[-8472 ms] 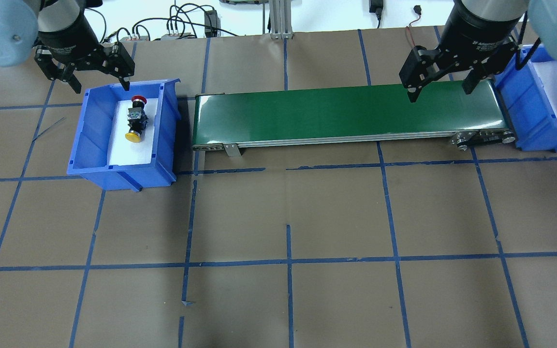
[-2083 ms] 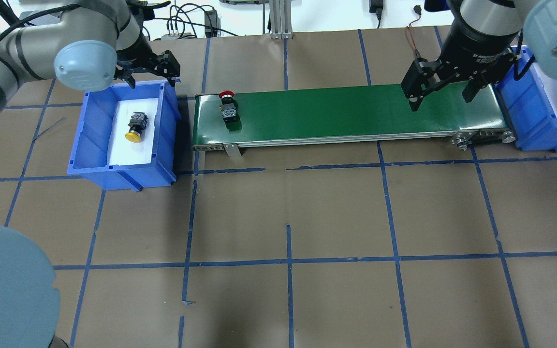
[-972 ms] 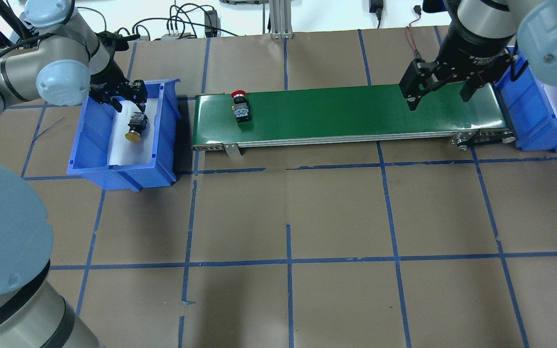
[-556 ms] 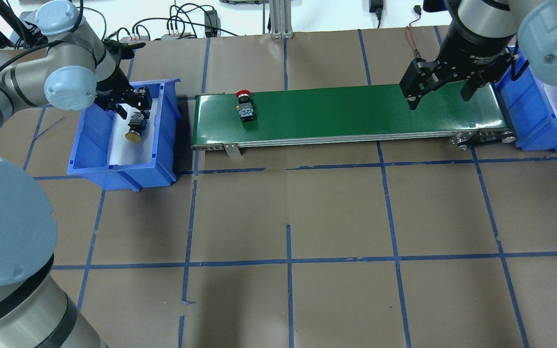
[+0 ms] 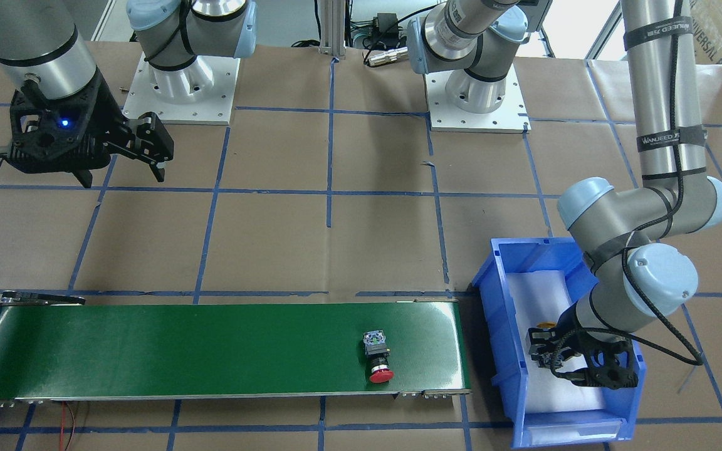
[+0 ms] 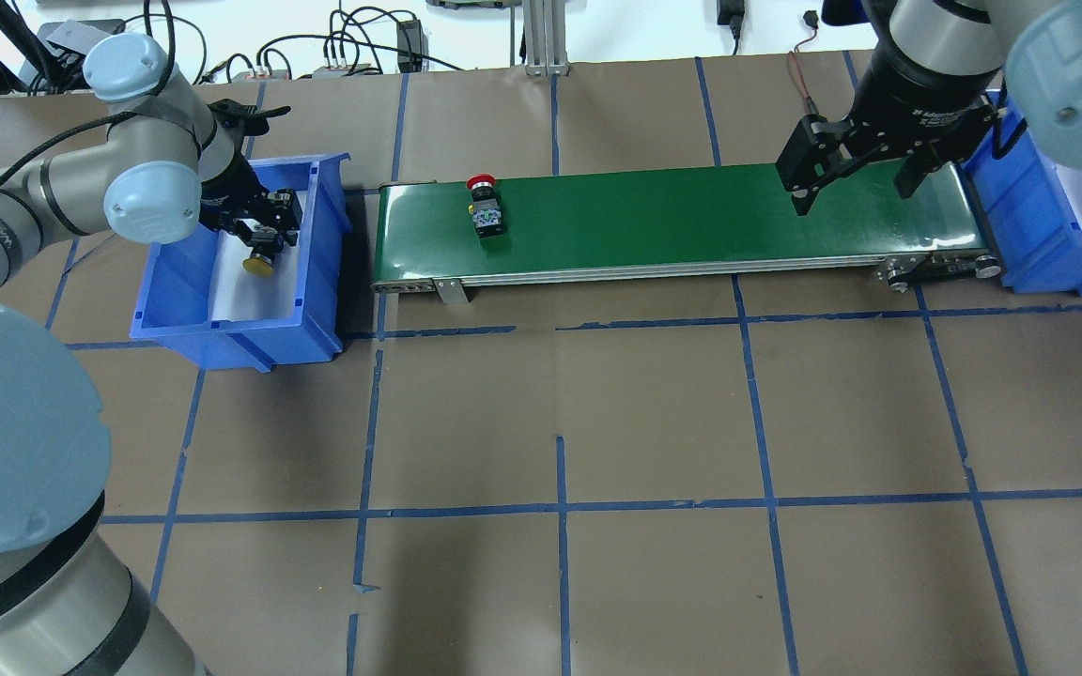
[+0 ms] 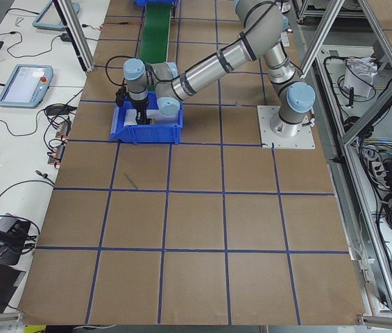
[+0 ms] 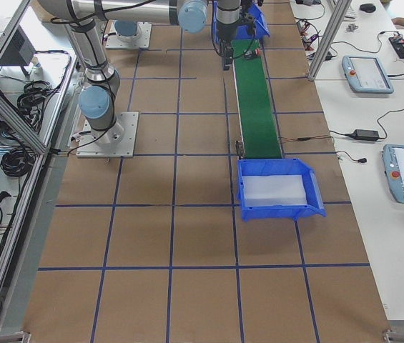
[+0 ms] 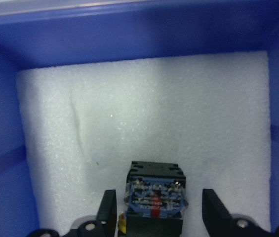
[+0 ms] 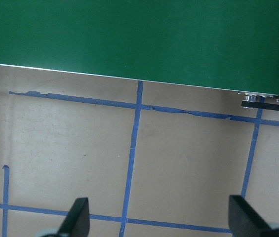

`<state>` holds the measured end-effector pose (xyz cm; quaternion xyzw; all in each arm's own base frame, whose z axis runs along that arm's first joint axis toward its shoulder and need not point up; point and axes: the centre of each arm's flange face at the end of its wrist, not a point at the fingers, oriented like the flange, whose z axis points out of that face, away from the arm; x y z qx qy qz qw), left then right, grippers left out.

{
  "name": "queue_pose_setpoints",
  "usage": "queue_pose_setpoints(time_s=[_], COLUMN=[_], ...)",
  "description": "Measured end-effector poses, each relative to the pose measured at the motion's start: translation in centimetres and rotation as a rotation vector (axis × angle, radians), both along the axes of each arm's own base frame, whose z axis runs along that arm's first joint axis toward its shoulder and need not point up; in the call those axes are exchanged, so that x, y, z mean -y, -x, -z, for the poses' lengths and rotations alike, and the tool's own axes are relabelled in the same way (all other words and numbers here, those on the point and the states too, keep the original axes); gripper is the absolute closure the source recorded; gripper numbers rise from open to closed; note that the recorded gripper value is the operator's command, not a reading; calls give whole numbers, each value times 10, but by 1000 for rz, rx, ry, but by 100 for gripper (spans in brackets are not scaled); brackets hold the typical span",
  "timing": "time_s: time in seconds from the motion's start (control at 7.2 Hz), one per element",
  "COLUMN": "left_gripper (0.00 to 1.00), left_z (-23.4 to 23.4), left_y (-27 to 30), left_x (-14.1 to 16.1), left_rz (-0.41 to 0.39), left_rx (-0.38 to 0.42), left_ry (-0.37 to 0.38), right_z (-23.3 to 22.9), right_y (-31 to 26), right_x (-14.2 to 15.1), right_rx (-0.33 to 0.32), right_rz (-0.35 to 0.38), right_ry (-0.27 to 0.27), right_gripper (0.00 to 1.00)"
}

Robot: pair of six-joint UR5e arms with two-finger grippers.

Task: Transport two buttons from left to right
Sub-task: 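Lower the left gripper into the bin onto the second switch, then grasp the second switch with the left gripper and lift it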

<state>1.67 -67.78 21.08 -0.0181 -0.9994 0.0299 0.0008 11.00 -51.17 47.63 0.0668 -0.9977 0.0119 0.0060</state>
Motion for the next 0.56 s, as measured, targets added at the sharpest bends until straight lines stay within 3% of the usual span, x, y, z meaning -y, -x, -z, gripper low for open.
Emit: queue_pose_setpoints(time_s=[0.56], left_gripper=[72], left_z=[-28], left_y=[-1], left_x=[-2], left_rz=[-4], left_rx=[10], left_ry=[-7], right_z=[-1], right_y=[1], right_x=[1], right_rx=[-1], right_rz=[0], right_ry=[7], right_gripper=[0])
